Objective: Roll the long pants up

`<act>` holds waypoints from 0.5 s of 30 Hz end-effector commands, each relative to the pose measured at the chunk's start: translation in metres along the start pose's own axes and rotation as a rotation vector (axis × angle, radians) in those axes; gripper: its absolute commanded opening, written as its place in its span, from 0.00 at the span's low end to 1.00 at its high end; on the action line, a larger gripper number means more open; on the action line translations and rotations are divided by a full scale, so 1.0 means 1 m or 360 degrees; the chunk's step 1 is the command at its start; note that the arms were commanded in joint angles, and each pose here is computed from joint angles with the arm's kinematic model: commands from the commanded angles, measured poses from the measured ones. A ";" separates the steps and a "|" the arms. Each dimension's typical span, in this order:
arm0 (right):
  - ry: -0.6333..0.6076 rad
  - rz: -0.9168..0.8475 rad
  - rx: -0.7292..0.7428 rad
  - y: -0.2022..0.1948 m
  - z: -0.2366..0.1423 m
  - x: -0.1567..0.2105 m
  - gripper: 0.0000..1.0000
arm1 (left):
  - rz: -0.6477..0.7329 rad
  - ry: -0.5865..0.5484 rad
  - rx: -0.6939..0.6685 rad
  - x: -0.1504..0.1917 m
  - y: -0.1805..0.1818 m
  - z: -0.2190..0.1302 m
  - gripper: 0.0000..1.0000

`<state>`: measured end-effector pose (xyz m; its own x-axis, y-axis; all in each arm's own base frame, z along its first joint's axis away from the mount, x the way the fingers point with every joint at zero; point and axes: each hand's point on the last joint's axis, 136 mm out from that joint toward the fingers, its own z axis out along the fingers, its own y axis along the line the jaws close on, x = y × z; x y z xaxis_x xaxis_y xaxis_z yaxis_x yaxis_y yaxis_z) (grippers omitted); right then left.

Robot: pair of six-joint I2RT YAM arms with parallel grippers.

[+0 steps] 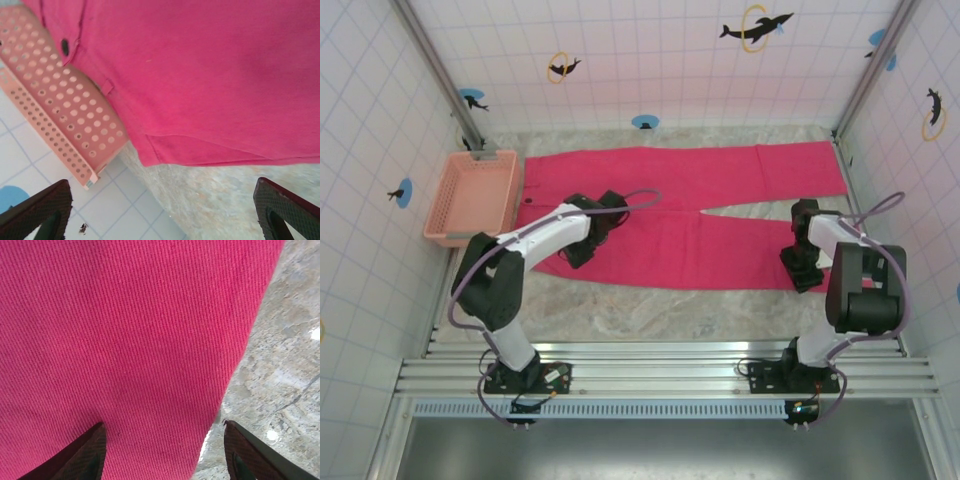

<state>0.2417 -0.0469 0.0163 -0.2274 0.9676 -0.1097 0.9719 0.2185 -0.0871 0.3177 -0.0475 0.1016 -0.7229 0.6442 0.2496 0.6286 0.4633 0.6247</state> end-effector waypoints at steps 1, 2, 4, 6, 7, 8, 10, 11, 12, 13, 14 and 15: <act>0.0050 -0.0009 0.0031 0.003 0.006 0.002 0.60 | 0.0157 0.0177 -0.0017 0.015 -0.011 -0.004 0.93; 0.0055 -0.0010 0.0030 0.004 0.007 0.002 0.58 | 0.0179 0.0184 -0.0001 0.017 -0.014 -0.005 0.93; 0.0069 -0.0015 0.0028 0.007 0.010 0.002 0.50 | 0.0207 0.0207 0.0035 0.022 -0.020 -0.005 0.93; 0.0090 -0.0018 0.0027 0.009 0.012 0.003 0.43 | 0.0251 0.0231 0.0071 0.027 -0.029 -0.003 0.93; 0.0093 -0.0017 0.0025 0.011 0.012 0.002 0.41 | 0.0263 0.0236 0.0083 0.028 -0.032 -0.003 0.93; 0.0101 -0.0017 0.0022 0.012 0.013 0.002 0.40 | 0.0275 0.0245 0.0095 0.030 -0.035 -0.002 0.93; 0.0107 -0.0023 0.0013 0.015 0.013 0.000 0.36 | 0.0296 0.0282 0.0102 0.032 -0.042 0.001 0.89; 0.0106 -0.0028 0.0010 0.016 0.012 -0.001 0.32 | 0.0335 0.0288 0.0134 0.032 -0.048 0.003 0.84; 0.0106 -0.0030 0.0003 0.017 0.011 -0.002 0.29 | 0.0351 0.0301 0.0137 0.030 -0.051 0.004 0.81; 0.0105 -0.0034 -0.0001 0.018 0.011 -0.003 0.29 | 0.0358 0.0310 0.0146 0.028 -0.054 0.004 0.78; 0.0104 -0.0034 -0.0006 0.019 0.010 -0.005 0.29 | 0.0363 0.0320 0.0178 0.027 -0.058 0.006 0.75; 0.0106 -0.0035 -0.0006 0.019 0.010 -0.006 0.29 | 0.0372 0.0339 0.0200 0.025 -0.063 0.008 0.71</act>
<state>0.2613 -0.0460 0.0139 -0.2394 0.9695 -0.0520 0.9698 0.2363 -0.0604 0.2742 -0.0533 0.0738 -0.6178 0.6252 0.4769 0.7756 0.3847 0.5005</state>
